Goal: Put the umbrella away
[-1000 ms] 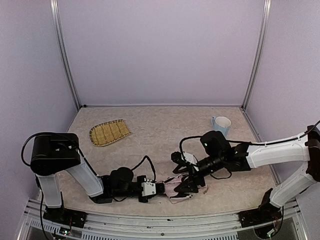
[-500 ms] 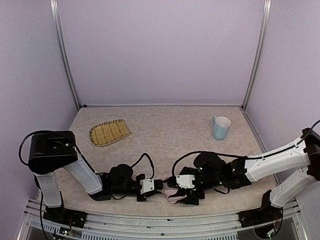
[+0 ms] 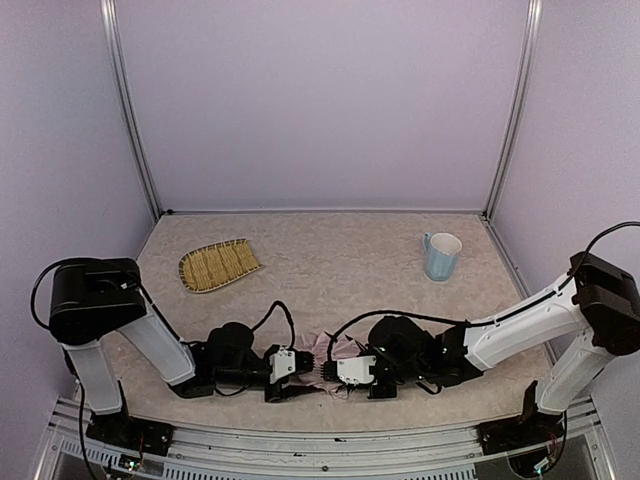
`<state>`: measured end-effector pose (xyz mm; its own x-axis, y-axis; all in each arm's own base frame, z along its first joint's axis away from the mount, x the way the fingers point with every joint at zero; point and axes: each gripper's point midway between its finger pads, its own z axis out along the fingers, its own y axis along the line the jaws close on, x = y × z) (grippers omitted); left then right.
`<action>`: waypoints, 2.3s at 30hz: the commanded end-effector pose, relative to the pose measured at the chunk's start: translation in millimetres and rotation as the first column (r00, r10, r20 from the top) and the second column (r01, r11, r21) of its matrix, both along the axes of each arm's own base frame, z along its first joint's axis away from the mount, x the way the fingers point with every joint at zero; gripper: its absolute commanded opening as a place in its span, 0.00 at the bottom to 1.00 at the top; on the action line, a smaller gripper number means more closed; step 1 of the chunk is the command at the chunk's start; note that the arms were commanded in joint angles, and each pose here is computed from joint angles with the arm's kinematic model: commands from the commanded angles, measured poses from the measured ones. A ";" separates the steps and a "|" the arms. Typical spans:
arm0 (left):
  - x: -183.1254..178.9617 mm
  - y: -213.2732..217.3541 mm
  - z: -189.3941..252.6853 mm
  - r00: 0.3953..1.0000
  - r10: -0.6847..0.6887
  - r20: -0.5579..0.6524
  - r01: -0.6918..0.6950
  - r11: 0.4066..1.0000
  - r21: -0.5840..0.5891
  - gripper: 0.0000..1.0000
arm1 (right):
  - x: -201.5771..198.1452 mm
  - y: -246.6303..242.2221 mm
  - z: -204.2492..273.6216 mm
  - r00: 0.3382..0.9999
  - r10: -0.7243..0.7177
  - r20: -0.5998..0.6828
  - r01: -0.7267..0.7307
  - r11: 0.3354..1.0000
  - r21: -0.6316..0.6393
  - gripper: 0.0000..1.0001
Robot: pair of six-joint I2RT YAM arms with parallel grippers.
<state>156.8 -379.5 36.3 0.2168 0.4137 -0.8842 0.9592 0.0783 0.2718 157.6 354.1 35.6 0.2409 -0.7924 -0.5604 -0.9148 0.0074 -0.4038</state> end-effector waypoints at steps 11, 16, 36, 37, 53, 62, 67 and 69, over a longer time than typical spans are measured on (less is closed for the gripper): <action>18.2 24.0 96.8 0.946 0.041 -0.321 -0.113 0.971 -0.210 0.99 | -28.0 -22.5 -37.5 0.998 0.056 0.013 -0.053 0.986 -0.156 0.00; 73.2 27.1 74.3 0.725 0.285 -0.627 -0.387 0.922 -0.028 0.64 | -42.7 -23.7 -45.1 0.995 0.094 0.021 -0.088 0.976 -0.199 0.00; 133.6 13.4 -0.2 0.500 0.662 -0.559 -0.593 0.732 0.336 0.60 | -94.0 -19.2 -14.0 0.938 0.278 -0.208 -0.303 0.948 -0.100 0.00; 133.8 14.6 2.4 0.520 0.649 -0.555 -0.588 0.744 0.318 0.59 | -103.9 -23.9 -13.7 0.911 0.281 -0.302 -0.323 0.941 -0.099 0.00; -48.9 21.9 101.2 0.991 -0.072 0.111 0.080 0.995 -0.065 0.69 | -96.2 -66.2 -71.8 0.580 -0.202 -0.789 -0.251 0.877 -0.409 0.00; -66.3 15.8 59.7 0.978 -0.180 0.105 0.157 0.968 0.196 0.83 | -72.1 -63.7 -87.3 0.491 -0.298 -0.818 -0.193 0.879 -0.436 0.00; -84.3 22.0 118.1 0.967 -0.226 0.115 0.232 0.972 -0.045 0.80 | -54.8 -59.6 -89.3 0.469 -0.316 -0.825 -0.149 0.892 -0.426 0.00; -87.6 35.2 147.5 0.966 -0.216 0.142 0.241 0.952 -0.188 0.79 | -53.0 -58.1 -89.7 0.469 -0.313 -0.826 -0.149 0.894 -0.423 0.00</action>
<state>110.1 -364.3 157.1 0.4052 0.3635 -0.8388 0.8955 0.0270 0.4443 93.2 368.5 26.2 -0.2156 -0.8535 -0.4744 -0.7372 -0.1763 0.6522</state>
